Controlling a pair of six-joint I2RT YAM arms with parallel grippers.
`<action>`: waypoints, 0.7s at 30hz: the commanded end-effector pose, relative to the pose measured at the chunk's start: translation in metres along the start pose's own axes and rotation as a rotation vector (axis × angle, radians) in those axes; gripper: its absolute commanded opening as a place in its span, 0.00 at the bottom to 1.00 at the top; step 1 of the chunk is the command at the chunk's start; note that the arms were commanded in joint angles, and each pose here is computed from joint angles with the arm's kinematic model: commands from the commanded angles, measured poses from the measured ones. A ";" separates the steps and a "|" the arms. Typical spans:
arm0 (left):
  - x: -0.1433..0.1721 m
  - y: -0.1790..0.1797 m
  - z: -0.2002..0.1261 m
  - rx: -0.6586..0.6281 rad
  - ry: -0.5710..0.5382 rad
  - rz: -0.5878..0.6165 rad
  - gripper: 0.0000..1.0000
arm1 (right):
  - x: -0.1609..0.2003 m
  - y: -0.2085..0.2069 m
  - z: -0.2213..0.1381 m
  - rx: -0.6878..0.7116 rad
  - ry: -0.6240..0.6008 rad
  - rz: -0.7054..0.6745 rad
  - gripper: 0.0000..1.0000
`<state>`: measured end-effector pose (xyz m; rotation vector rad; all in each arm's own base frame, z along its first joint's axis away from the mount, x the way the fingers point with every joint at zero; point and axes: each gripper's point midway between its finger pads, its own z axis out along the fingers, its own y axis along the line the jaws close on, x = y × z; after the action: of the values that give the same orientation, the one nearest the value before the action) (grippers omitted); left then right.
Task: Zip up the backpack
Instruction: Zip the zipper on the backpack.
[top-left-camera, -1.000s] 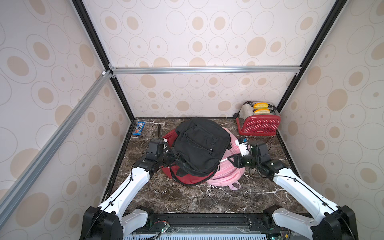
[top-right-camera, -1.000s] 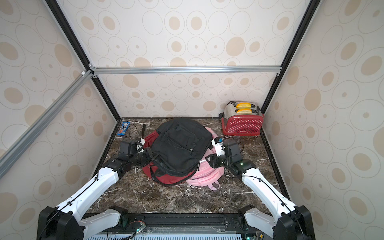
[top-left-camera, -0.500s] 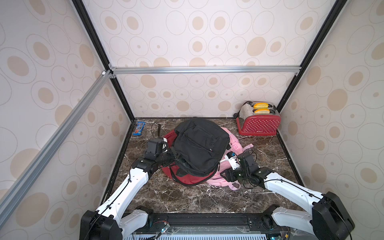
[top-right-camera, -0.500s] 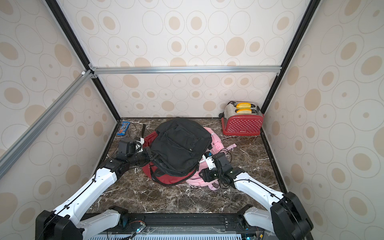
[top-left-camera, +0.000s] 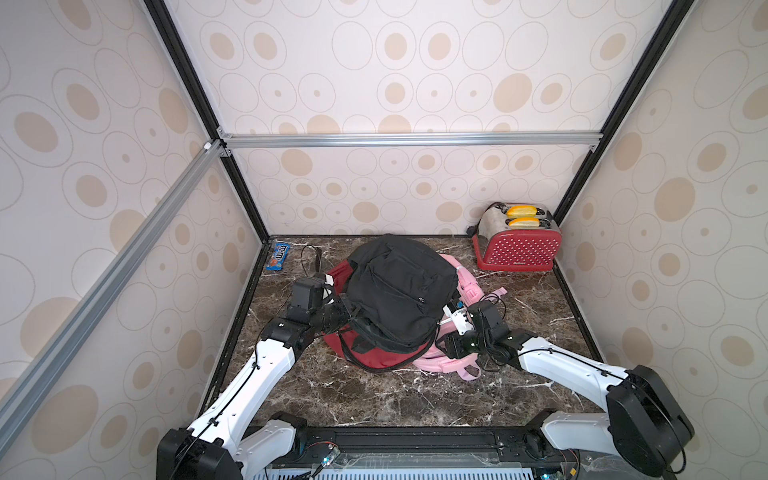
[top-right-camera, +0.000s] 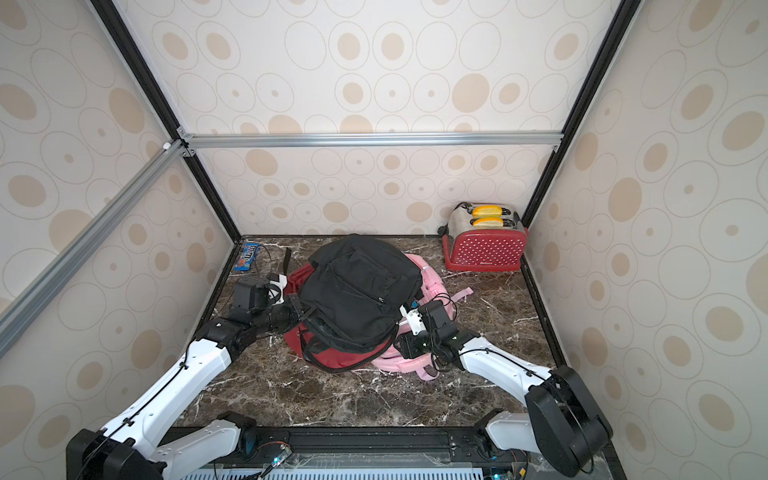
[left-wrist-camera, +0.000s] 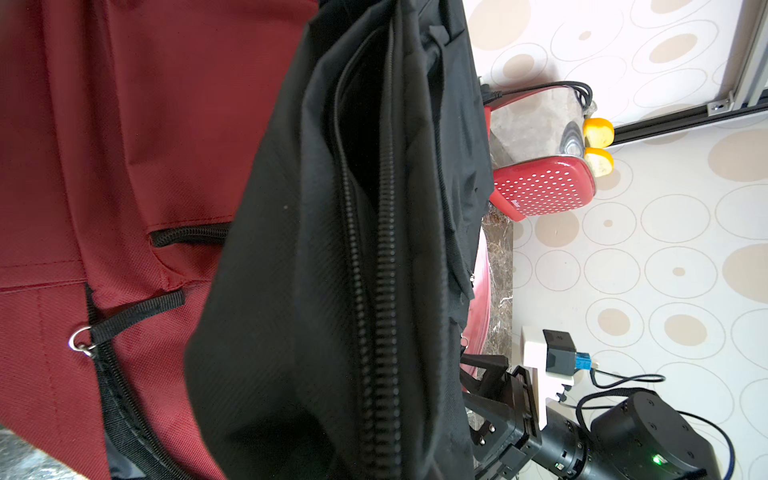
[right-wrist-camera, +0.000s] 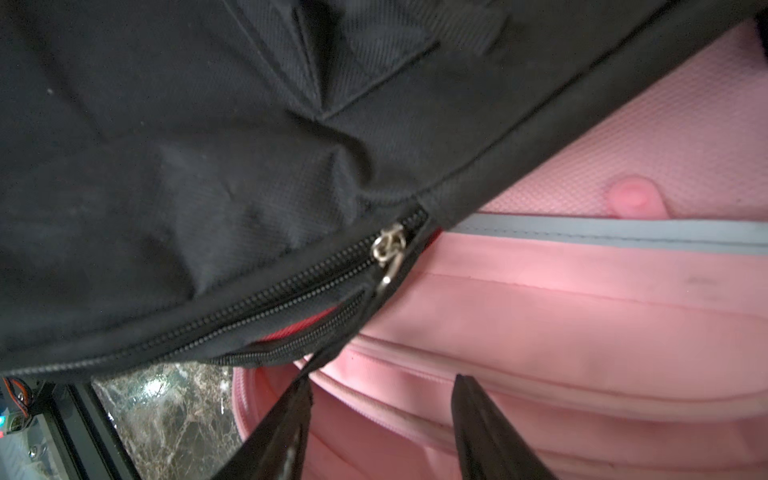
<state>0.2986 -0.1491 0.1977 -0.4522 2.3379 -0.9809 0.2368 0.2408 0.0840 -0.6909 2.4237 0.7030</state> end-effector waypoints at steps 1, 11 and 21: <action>-0.012 -0.021 -0.010 0.059 -0.049 0.044 0.00 | -0.013 0.003 0.002 0.003 -0.019 -0.028 0.59; -0.006 -0.014 -0.007 0.051 -0.039 0.039 0.00 | -0.022 -0.005 0.018 0.034 0.009 -0.052 0.51; -0.002 -0.012 -0.005 0.044 -0.029 0.043 0.00 | -0.024 -0.005 0.014 0.045 0.007 -0.081 0.25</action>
<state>0.2950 -0.1515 0.1921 -0.4461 2.3542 -0.9814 0.2600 0.2524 0.0761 -0.7539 2.4283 0.6289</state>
